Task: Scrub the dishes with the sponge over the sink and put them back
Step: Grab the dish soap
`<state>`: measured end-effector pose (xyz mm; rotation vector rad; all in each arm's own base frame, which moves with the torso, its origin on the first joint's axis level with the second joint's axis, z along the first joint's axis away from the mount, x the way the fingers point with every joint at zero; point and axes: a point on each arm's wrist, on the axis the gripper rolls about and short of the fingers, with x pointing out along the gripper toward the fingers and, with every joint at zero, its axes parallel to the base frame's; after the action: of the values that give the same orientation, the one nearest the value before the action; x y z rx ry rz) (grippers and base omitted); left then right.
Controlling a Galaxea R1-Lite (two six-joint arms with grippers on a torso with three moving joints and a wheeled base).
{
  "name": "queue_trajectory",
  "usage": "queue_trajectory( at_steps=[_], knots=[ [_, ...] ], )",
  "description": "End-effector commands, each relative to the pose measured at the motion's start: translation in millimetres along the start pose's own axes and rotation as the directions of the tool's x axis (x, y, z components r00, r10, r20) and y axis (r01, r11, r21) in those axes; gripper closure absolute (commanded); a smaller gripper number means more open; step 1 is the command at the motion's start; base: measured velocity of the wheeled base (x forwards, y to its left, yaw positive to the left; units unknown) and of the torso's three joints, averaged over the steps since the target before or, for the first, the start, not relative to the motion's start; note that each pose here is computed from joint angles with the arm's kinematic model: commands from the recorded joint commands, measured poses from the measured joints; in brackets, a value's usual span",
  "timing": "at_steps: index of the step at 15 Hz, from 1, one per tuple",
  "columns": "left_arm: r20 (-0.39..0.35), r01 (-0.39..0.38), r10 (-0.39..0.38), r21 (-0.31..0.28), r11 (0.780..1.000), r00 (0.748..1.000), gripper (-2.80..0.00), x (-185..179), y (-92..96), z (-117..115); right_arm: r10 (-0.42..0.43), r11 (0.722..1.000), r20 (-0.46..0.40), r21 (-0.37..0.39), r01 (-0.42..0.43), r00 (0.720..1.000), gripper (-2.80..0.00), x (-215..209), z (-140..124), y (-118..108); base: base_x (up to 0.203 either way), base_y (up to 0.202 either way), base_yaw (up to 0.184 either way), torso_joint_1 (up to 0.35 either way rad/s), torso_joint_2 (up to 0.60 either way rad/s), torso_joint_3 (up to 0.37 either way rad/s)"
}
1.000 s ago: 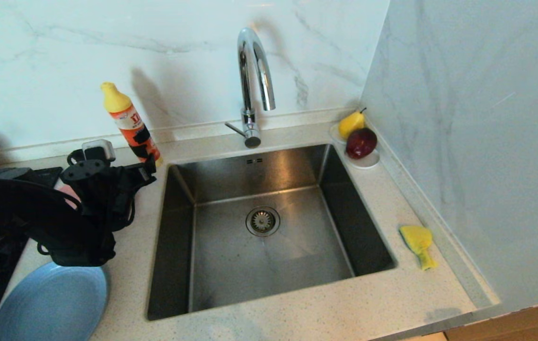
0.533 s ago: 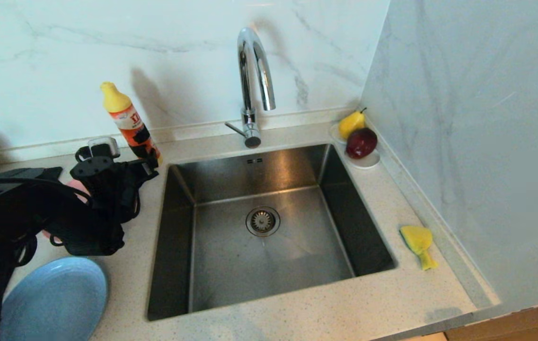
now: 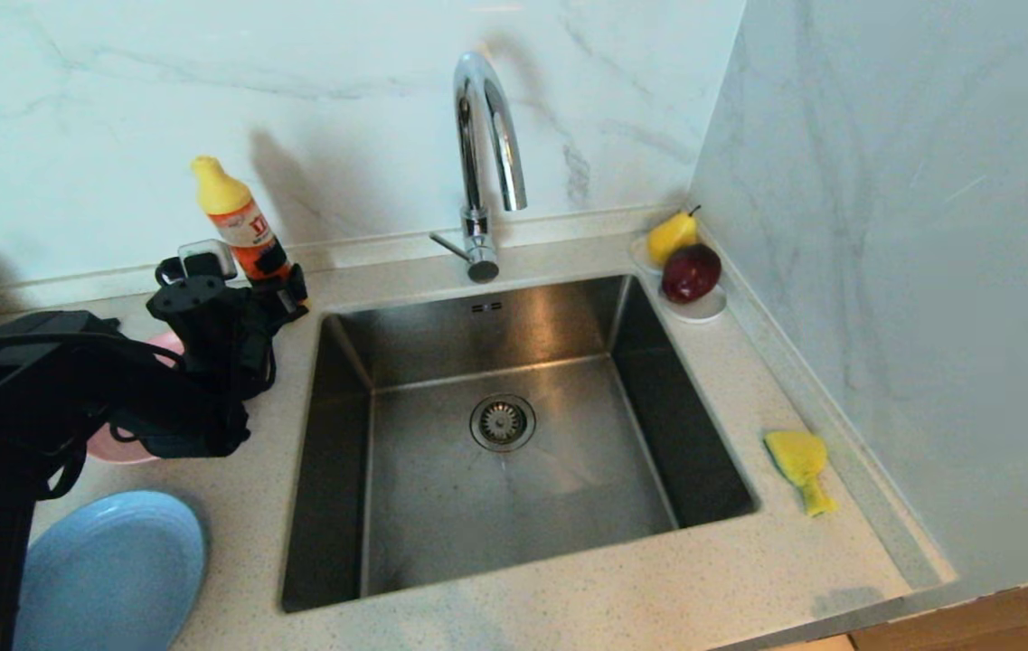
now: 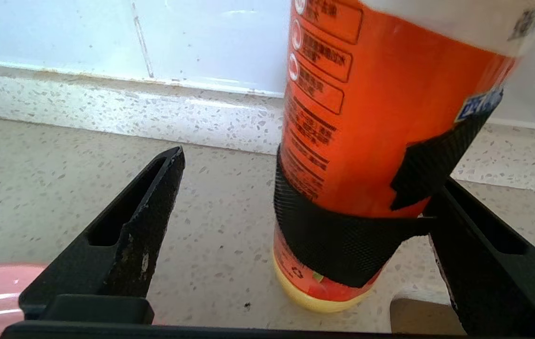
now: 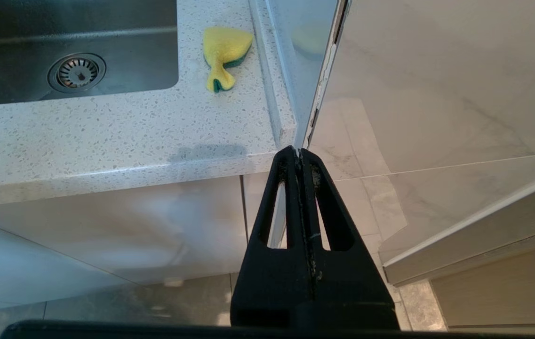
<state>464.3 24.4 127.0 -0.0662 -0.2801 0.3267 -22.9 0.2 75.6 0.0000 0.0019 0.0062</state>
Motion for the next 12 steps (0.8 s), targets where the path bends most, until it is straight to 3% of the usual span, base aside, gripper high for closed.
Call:
queue_trajectory(
  at_steps=[1,5,12],
  knots=[
    [0.006,0.004,-0.004,-0.004,1.0,1.0,-2.8,2.9,-3.5,-6.6,-0.001,1.0,0.0,0.0,0.001,1.0,0.0,0.0,0.0,0.0,0.0,0.0,0.0,0.0,0.0,0.0],
    [0.023,0.029,-0.029,0.004,1.0,0.999,-2.8,6.5,-16.7,-5.4,0.0,1.0,0.0,0.0,0.0,1.0,0.0,0.0,0.0,0.0,0.0,0.0,0.0,0.0,0.0,0.0],
    [0.036,0.027,-0.027,0.016,1.0,0.999,-2.8,20.0,-20.9,-7.3,0.001,1.0,0.001,0.0,-0.001,1.0,0.0,-0.1,0.2,0.0,0.0,0.0,0.0,0.0,0.0,0.0]
  ],
)
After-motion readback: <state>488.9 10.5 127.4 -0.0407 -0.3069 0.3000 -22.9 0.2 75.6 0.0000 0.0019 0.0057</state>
